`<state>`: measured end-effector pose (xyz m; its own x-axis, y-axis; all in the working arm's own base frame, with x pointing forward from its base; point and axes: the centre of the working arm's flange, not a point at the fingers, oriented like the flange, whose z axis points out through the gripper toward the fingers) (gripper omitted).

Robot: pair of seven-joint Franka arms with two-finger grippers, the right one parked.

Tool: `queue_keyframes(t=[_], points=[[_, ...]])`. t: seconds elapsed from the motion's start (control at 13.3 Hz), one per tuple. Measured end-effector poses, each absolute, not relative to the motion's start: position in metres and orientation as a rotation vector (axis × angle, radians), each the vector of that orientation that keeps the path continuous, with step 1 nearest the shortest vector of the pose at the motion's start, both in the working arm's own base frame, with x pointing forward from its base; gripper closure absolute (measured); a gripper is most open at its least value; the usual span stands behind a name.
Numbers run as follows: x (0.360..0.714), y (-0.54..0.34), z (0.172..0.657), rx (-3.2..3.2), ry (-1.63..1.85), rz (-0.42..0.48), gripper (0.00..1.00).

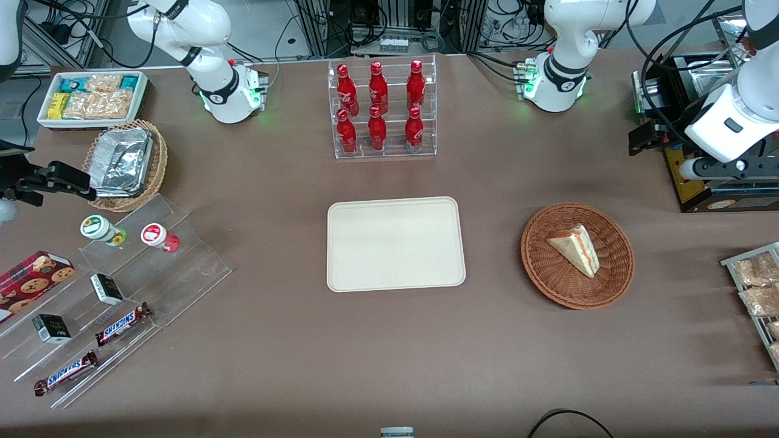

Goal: Place sandwich from basket to tray
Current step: 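Lower the open left gripper over the wrapped sandwich in the wicker basket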

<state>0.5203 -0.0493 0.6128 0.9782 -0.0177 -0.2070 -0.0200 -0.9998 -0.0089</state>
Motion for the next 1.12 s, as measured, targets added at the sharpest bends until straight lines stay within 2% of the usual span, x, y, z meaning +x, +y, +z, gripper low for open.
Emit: queue_keyframes(t=[0.53, 0.75, 0.97, 1.12], points=[[0.525, -0.043, 0.604, -3.119, 0.011, 0.295, 0.0], [0.536, -0.031, 0.565, -3.124, -0.027, 0.27, 0.0], [0.542, -0.026, 0.506, -3.131, -0.06, 0.213, 0.0], [0.54, -0.026, 0.475, -3.125, -0.176, 0.186, 0.0]])
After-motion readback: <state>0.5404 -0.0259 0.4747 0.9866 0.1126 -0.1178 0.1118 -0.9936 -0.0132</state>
